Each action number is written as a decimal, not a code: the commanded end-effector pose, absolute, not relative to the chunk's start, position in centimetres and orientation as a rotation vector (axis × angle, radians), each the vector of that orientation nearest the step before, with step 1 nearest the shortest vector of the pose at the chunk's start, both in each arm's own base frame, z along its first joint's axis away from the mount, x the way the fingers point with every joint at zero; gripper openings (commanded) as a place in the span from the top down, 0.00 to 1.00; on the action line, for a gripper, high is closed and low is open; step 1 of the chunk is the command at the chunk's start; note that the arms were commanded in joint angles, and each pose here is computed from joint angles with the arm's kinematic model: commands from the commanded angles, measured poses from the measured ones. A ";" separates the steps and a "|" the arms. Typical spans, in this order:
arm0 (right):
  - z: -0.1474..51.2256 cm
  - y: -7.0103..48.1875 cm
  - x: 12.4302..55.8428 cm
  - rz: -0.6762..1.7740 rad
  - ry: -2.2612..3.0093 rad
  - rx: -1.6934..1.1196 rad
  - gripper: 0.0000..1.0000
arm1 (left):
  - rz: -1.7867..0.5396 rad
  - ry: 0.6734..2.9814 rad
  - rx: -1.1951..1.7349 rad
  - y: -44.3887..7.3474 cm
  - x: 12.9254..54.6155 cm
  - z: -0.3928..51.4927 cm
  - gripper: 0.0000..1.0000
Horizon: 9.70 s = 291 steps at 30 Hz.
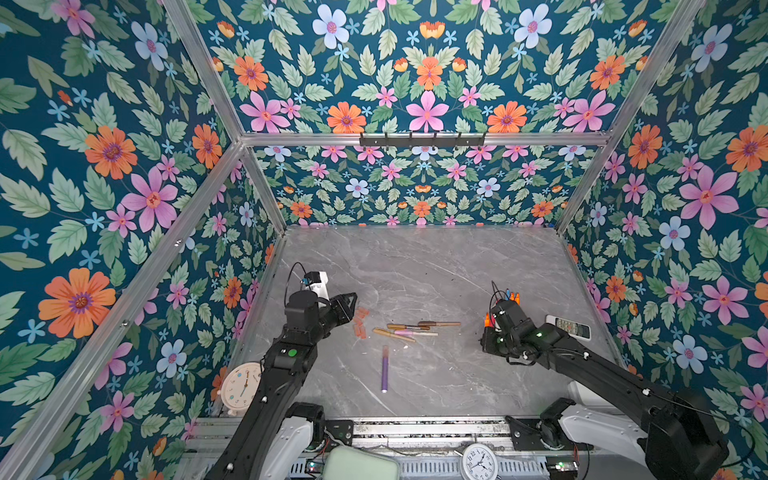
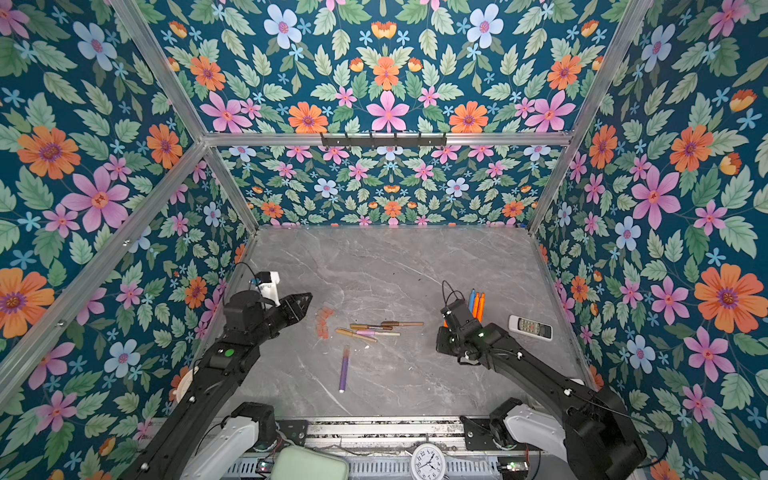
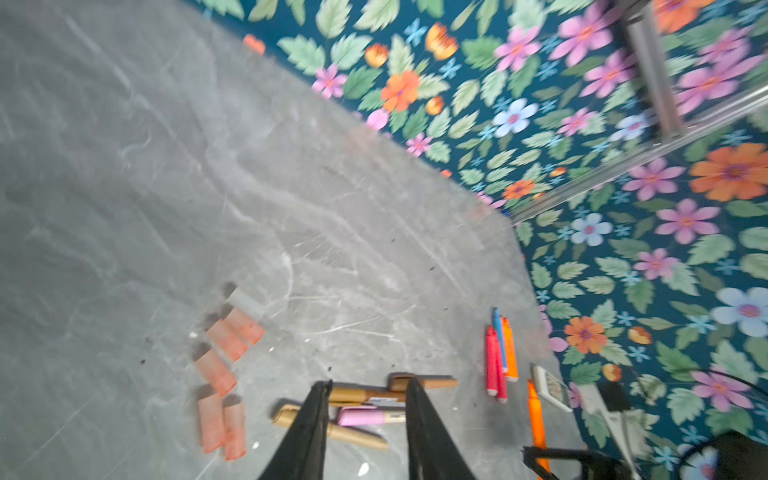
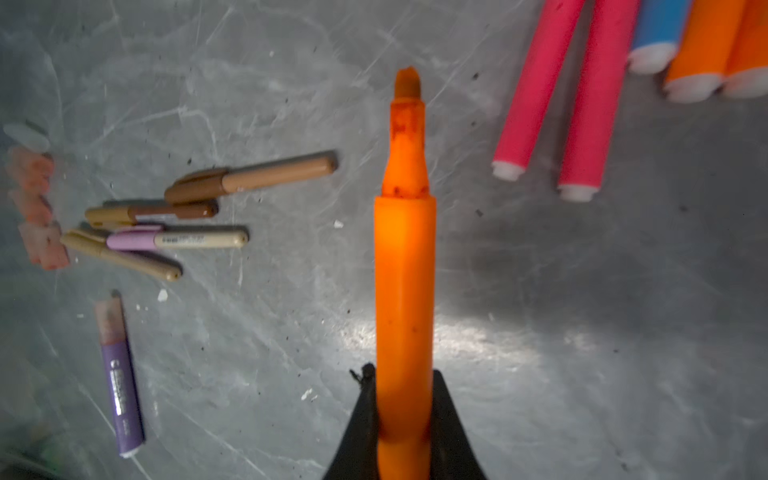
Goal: Open the pen caps
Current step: 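Lay the orange highlighter beside the pink ones and open the right gripper, then reach the right gripper to the capped purple marker and grasp its barrel, then raise the purple marker toward the left gripper while the left reaches for its cap, then close the left gripper on the purple marker's pink cap, then pull the purple marker out of the cap with the right gripper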
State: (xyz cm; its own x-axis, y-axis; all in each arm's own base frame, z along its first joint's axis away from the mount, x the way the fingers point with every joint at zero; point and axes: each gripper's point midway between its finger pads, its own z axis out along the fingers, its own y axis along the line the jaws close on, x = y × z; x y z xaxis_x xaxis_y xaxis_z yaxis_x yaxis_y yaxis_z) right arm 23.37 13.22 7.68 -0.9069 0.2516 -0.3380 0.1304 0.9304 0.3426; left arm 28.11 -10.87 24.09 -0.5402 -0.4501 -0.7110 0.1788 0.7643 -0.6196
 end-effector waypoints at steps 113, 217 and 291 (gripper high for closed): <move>2.4 11.9 31.5 -0.002 2.909 0.284 0.56 | -0.758 2.000 0.156 -12.1 23.9 27.0 0.68; 20.3 28.6 21.9 0.904 2.567 -0.634 1.00 | -1.580 1.953 -0.221 -27.4 34.7 25.0 0.51; 17.4 29.5 23.5 0.913 2.624 -0.484 1.00 | -1.669 2.055 0.014 -31.5 30.6 23.1 1.00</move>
State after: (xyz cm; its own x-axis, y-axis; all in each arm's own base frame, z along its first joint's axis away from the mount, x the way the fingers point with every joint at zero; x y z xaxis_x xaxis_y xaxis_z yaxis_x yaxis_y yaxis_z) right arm 23.65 29.78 17.68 -0.8814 -0.2202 -0.4180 -0.4340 0.7269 0.5322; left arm 29.73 -31.67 21.55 -0.9041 -0.2856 -0.3179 0.2479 0.2554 -0.9345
